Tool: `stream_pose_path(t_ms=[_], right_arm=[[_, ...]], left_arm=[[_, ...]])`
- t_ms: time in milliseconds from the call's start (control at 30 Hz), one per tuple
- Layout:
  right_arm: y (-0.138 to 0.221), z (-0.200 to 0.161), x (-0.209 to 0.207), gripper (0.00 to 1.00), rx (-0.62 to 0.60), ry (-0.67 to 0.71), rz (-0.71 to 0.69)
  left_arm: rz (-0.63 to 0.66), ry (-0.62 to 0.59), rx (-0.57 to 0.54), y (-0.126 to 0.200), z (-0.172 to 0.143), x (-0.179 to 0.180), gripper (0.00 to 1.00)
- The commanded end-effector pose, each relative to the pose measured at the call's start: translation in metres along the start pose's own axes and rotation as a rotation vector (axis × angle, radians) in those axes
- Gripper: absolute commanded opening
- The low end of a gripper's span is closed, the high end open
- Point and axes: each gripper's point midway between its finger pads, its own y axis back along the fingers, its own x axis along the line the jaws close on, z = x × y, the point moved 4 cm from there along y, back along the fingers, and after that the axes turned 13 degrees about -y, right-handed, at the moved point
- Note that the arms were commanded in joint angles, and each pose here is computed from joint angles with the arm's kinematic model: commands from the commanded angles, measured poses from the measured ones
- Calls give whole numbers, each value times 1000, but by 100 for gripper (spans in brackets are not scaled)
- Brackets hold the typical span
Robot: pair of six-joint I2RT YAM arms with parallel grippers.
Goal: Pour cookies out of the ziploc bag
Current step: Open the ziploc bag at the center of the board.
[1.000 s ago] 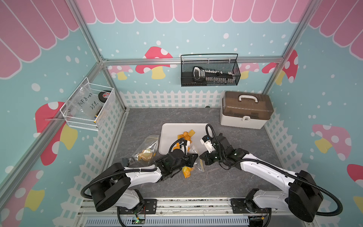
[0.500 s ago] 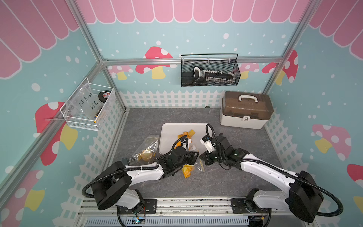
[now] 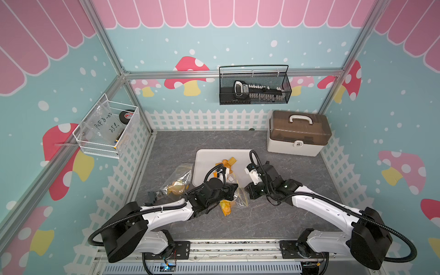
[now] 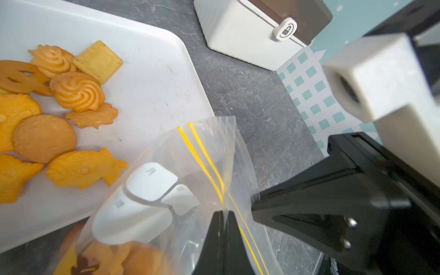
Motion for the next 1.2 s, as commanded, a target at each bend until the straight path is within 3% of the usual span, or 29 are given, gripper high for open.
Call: stream_pose_path(t_ms=[0, 267, 400, 433, 567, 767, 1067, 1167], right_arm=[[14, 4, -2, 0, -27, 20, -52], [34, 15, 7, 0, -69, 32, -32], [41, 19, 25, 0, -63, 37, 67], [43, 20, 29, 5, -64, 36, 94], [55, 27, 51, 42, -80, 47, 199], [58, 38, 65, 59, -76, 70, 218], [21, 24, 56, 52, 11, 86, 87], [12, 21, 56, 41, 34, 101, 53]], left_arm=[[3, -17, 0, 13, 1, -1, 0], [-36, -26, -37, 43, 16, -11, 0], [-46, -27, -53, 51, 21, -14, 0], [-47, -27, -54, 51, 21, -15, 0], [-60, -27, -58, 48, 24, -18, 0], [-72, -25, -63, 40, 27, -21, 0], [-70, -28, -83, 46, 31, -22, 0], [-69, -28, -81, 47, 31, -22, 0]])
